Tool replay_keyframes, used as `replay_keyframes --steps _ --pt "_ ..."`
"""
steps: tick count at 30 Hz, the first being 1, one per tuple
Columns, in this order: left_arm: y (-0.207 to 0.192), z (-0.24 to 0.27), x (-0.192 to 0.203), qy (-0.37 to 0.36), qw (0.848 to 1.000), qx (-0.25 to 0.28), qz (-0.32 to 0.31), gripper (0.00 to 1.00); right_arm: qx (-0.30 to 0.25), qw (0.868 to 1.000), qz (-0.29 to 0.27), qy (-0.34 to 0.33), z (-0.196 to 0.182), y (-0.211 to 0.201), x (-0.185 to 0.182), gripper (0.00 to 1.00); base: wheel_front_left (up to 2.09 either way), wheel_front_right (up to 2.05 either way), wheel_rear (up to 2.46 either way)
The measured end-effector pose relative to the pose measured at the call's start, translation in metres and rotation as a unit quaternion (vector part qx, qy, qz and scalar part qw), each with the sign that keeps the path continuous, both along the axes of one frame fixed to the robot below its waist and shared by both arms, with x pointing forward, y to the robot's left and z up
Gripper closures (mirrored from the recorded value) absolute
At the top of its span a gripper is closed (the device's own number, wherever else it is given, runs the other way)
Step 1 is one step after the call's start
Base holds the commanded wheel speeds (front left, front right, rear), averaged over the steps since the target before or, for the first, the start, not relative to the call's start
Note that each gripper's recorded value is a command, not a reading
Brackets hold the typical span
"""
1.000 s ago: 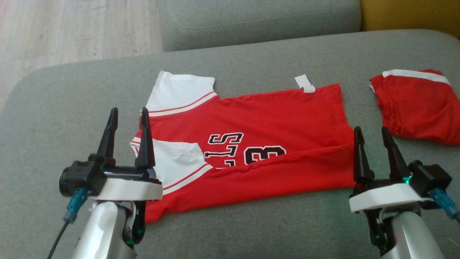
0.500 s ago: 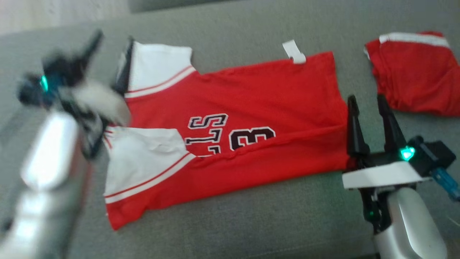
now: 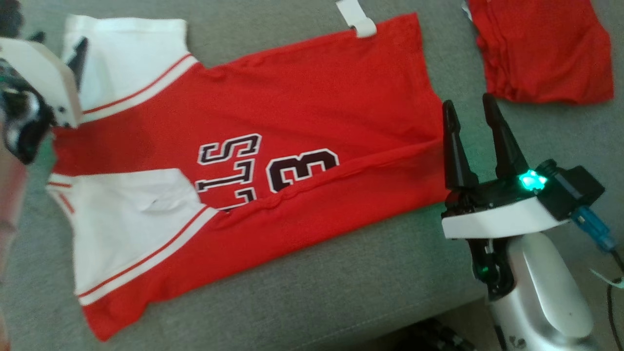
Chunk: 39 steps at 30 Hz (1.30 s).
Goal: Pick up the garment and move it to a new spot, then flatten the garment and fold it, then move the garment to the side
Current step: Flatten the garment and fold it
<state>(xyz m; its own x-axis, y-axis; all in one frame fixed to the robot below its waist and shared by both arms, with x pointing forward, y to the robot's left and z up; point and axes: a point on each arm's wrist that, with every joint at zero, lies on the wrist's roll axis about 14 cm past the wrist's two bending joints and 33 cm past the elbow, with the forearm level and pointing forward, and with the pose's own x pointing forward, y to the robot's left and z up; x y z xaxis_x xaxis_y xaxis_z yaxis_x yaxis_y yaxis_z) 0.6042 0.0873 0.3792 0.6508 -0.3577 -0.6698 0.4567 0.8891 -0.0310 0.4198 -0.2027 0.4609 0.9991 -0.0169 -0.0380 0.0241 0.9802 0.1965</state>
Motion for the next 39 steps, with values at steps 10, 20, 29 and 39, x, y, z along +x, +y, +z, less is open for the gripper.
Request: replay_keyframes --steps 10,20,29,39 --pt "-0.01 -0.028 0.029 0.025 1.0 -0.008 0.01 0.0 -0.003 0.999 -0.026 0.023 -0.014 -0.018 -0.003 0.0 0.0 0.0 0.0" --pt "-0.019 -0.027 0.02 0.055 0.998 -0.018 0.003 1.0 -0.004 0.999 -0.028 0.02 -0.013 -0.02 -0.001 0.0 0.0 0.0 0.0" --pt "-0.024 0.01 0.004 -0.011 0.999 -0.051 -0.002 1.0 -0.017 1.0 -0.023 -0.008 0.006 -0.019 0.006 0.0 0.0 0.0 0.0" --pt "-0.025 0.098 -0.013 -0.167 0.981 -0.099 -0.024 1.0 -0.061 0.998 0.004 0.006 0.01 -0.007 0.023 0.0 0.0 0.0 0.0"
